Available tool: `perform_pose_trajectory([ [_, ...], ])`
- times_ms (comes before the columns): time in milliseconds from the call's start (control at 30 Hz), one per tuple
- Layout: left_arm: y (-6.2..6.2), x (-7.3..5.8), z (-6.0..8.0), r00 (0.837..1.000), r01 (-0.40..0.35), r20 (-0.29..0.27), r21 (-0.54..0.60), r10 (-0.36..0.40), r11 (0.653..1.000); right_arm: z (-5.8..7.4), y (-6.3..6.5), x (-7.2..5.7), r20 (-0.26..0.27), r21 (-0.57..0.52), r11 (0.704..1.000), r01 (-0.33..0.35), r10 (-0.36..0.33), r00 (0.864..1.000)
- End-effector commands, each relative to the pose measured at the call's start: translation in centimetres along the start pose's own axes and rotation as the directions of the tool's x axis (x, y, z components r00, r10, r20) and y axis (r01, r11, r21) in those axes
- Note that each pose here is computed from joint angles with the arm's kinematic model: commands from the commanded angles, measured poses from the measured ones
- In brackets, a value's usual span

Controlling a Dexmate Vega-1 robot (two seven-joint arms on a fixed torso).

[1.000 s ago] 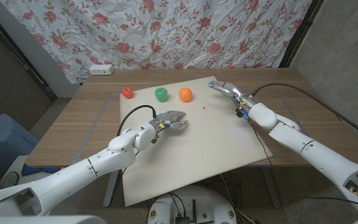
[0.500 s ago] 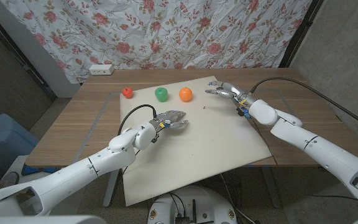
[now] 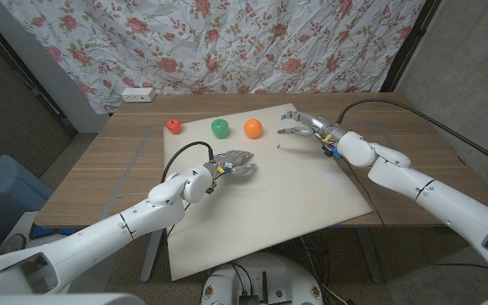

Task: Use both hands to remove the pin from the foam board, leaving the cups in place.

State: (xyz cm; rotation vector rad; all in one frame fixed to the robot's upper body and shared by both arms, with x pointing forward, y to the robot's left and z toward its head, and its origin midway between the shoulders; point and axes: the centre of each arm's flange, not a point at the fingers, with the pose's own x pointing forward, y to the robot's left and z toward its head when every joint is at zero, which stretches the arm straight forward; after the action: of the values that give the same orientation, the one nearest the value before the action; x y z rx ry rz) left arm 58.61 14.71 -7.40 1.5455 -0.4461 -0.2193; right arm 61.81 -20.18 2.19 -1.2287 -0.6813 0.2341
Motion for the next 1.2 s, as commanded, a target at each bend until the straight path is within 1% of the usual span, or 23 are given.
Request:
perform_pose_trajectory([
  [33,0.1,0.0,-0.1,1.000,0.000,-0.003,0.009,0.000,1.000,0.9,-0.4,0.4,-0.069,-0.137,0.988,-0.067,0.058,0.996],
  [267,0.0,0.0,0.0,1.000,0.002,0.002,0.012,-0.002,1.000,1.4,-0.7,0.7,-0.091,-0.176,0.979,-0.100,0.085,0.992],
  [700,0.1,0.1,-0.1,1.000,0.010,0.003,0.015,-0.010,1.000,1.9,-1.4,1.5,-0.091,-0.237,0.960,-0.152,0.134,0.987],
  [733,0.1,0.1,-0.1,1.000,0.012,0.012,0.018,-0.012,1.000,2.0,-1.4,1.5,-0.093,-0.244,0.957,-0.155,0.135,0.986],
  [833,0.1,0.2,-0.2,1.000,0.018,0.012,0.021,-0.018,1.000,2.1,-1.5,1.7,-0.103,-0.258,0.953,-0.157,0.135,0.986],
  [967,0.1,0.2,-0.3,1.000,0.022,0.016,0.021,-0.022,1.000,2.2,-1.4,1.9,-0.120,-0.291,0.939,-0.183,0.153,0.981],
  [1000,0.1,0.2,-0.3,1.000,0.021,0.009,0.017,-0.021,1.000,2.2,-1.3,2.0,-0.120,-0.299,0.937,-0.183,0.153,0.981],
  [1133,0.1,0.2,-0.3,1.000,0.024,0.017,0.019,-0.024,1.000,2.3,-1.2,2.1,-0.126,-0.321,0.925,-0.201,0.169,0.978],
  [1200,0.0,0.1,-0.3,1.000,0.026,0.010,0.018,-0.026,1.000,2.3,-1.1,2.2,-0.131,-0.334,0.920,-0.207,0.172,0.976],
])
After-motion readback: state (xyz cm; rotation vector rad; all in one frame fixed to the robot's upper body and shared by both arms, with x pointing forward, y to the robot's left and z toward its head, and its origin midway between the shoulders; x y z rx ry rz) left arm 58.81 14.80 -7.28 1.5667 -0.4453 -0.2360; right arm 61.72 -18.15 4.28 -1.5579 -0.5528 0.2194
